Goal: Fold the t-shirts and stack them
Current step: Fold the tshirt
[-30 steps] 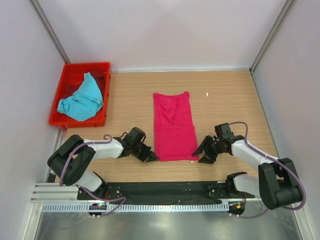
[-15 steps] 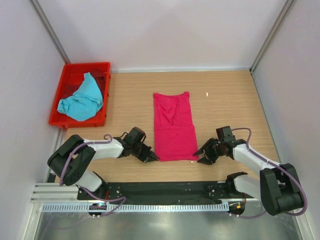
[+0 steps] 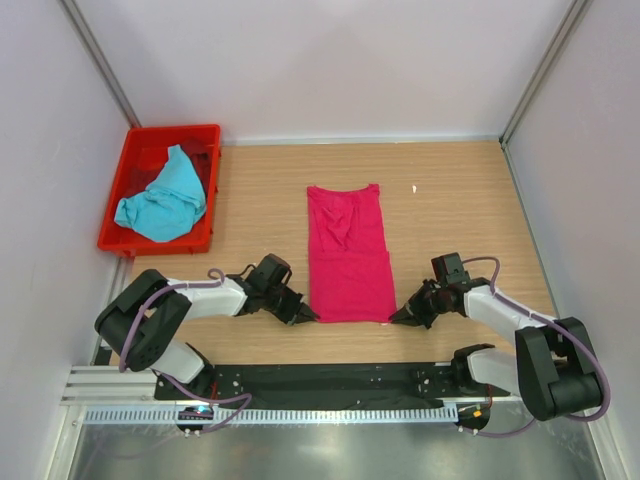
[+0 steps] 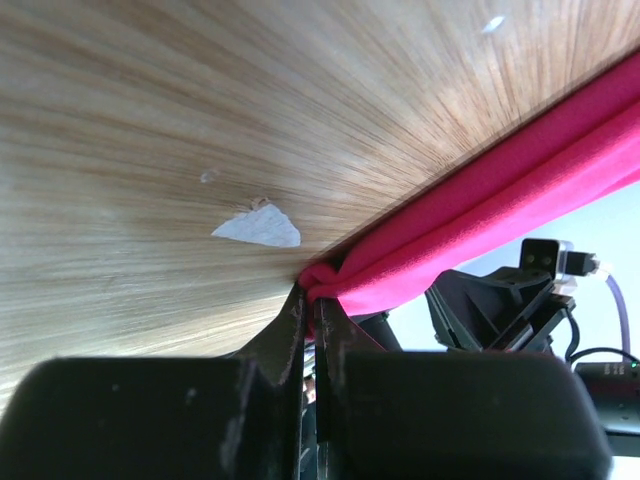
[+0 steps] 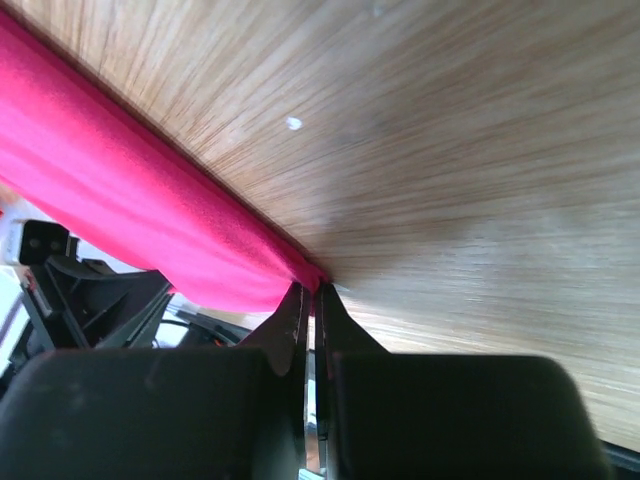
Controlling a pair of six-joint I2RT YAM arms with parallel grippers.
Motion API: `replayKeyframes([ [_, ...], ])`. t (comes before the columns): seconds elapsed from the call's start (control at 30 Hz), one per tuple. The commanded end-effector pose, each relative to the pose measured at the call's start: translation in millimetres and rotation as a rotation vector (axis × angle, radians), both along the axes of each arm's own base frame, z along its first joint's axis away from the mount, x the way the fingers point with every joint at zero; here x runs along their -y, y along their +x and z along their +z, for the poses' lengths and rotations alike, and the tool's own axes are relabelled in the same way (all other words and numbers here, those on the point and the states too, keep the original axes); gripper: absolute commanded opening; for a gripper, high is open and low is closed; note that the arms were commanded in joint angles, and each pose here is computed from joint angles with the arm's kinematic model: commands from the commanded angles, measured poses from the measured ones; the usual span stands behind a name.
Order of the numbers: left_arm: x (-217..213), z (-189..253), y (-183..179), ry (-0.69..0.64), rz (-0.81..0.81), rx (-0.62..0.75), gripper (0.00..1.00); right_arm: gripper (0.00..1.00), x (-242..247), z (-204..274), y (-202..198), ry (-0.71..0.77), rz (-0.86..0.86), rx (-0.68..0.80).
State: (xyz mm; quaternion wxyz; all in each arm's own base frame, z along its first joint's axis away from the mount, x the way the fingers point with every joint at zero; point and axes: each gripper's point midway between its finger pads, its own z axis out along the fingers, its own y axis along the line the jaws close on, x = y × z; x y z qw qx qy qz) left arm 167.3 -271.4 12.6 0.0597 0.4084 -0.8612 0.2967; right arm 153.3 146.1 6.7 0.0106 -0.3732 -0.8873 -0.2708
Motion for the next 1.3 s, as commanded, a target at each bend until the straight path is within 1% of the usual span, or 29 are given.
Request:
replayKeyframes([
  [0.0, -27, -31, -13, 0.136, -0.01, -0.016, 0.0, 0.01, 31, -38, 0, -0.215, 0.025, 0.043],
  [0.13, -30, -32, -16, 0.148, -0.041, -0.002, 0.0, 0.02, 29, -32, 4, -0.22, 0.092, 0.09],
  [0.17, -30, -31, -15, 0.147, -0.043, 0.003, 0.0, 0.02, 29, -31, 2, -0.217, 0.094, 0.077],
  [0.2, -29, -30, -15, 0.144, -0.045, 0.009, 0.0, 0.08, 30, -32, 1, -0.221, 0.092, 0.071],
  [0.23, -28, -29, -14, 0.142, -0.045, 0.011, 0.0, 0.31, 30, -32, -1, -0.22, 0.079, 0.066],
  [0.3, -27, -28, -12, 0.138, -0.05, 0.015, 0.0, 0.41, 31, -33, -1, -0.221, 0.04, 0.058],
  [0.47, -23, -23, -8, 0.128, -0.054, 0.028, 0.0, 0.43, 32, -35, 1, -0.227, 0.01, 0.049],
  [0.57, -24, -22, -10, 0.128, -0.054, 0.028, 0.0, 0.41, 34, -37, 5, -0.247, 0.008, 0.036],
  [0.63, -25, -22, -11, 0.128, -0.056, 0.027, 0.0, 0.38, 34, -37, 8, -0.245, -0.001, 0.038],
  [0.73, -26, -22, -12, 0.129, -0.059, 0.026, 0.0, 0.28, 33, -37, 11, -0.24, 0.0, 0.04],
  [0.77, -25, -22, -12, 0.127, -0.063, 0.03, 0.0, 0.24, 32, -38, 10, -0.239, 0.003, 0.033],
  [0.8, -25, -22, -12, 0.129, -0.063, 0.029, 0.0, 0.1, 32, -37, 12, -0.236, 0.005, 0.037],
  [0.83, -25, -22, -12, 0.129, -0.067, 0.032, 0.0, 0.02, 32, -37, 12, -0.237, 0.012, 0.04],
  [0.97, -24, -17, -10, 0.125, -0.092, 0.064, 0.0, 0.01, 30, -30, 12, -0.24, 0.061, 0.058],
  [1.03, -24, -11, -9, 0.127, -0.135, 0.1, 0.0, 0.01, 27, -23, 12, -0.235, 0.107, 0.085],
  [1.17, -30, 5, -9, 0.181, -0.212, 0.163, 0.0, 0.01, 18, -9, 4, -0.203, 0.164, 0.119],
  [1.27, -36, 16, -17, 0.21, -0.241, 0.187, 0.0, 0.01, 13, 1, -5, -0.19, 0.195, 0.14],
])
